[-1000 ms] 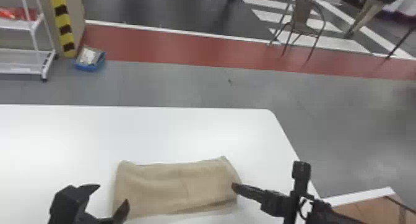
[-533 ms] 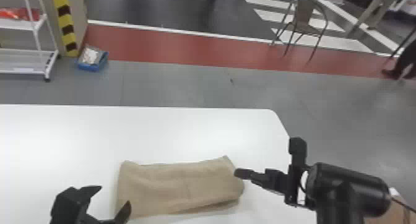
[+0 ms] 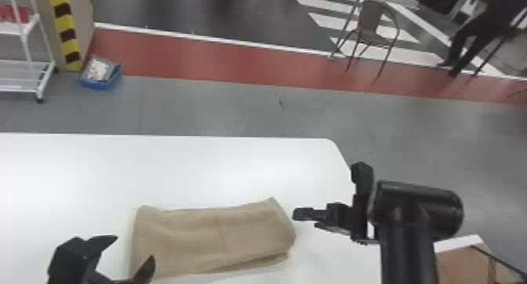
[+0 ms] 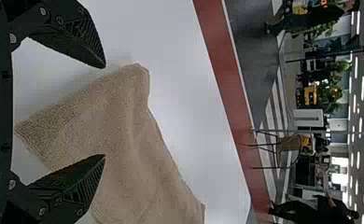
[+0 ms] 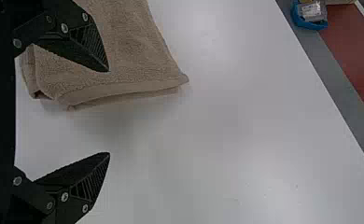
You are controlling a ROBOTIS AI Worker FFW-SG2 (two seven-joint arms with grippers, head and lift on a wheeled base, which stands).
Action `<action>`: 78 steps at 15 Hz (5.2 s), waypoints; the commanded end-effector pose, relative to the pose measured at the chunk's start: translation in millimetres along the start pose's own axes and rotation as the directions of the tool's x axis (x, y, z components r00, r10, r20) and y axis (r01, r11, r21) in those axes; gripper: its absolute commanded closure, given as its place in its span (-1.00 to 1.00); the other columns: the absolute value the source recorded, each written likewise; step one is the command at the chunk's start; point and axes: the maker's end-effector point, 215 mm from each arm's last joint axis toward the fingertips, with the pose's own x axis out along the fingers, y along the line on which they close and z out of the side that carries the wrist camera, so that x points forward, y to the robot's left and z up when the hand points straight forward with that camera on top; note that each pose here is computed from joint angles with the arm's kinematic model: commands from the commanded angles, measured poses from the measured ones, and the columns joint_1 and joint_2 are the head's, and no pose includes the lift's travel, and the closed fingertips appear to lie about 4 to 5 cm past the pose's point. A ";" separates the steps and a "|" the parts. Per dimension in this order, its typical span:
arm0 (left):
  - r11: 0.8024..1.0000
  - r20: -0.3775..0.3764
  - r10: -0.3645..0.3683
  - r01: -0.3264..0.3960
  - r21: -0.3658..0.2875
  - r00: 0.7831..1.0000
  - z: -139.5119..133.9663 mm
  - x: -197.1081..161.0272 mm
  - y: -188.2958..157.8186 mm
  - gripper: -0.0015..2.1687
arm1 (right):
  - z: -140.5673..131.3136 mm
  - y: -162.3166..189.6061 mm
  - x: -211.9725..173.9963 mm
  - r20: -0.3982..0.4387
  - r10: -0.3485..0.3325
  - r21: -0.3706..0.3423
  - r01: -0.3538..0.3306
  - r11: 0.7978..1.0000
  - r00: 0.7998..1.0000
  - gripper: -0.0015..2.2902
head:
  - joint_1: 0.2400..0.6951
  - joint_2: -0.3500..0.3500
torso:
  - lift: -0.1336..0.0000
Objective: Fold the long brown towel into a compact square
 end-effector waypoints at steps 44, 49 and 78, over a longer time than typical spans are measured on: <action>1.000 -0.043 0.000 0.000 -0.009 0.999 -9.6 12.0 9.8 -0.79 | -18.9 28.6 38.9 -0.057 0.136 -0.054 -0.139 0.989 0.989 -0.07 | 1.00 -0.88 | 1.00; 1.000 -0.037 0.009 -0.010 -0.018 0.999 -5.0 12.3 17.5 -0.79 | -13.9 53.5 8.2 -0.062 0.174 -0.013 -0.176 0.984 0.983 -0.08 | 1.00 -0.82 | 1.00; 0.926 0.394 0.377 -0.353 -0.135 0.839 64.0 -87.5 258.2 -0.79 | -18.0 452.2 -30.2 0.044 0.541 -0.640 -0.392 0.660 0.840 -0.08 | 1.00 0.98 | 1.00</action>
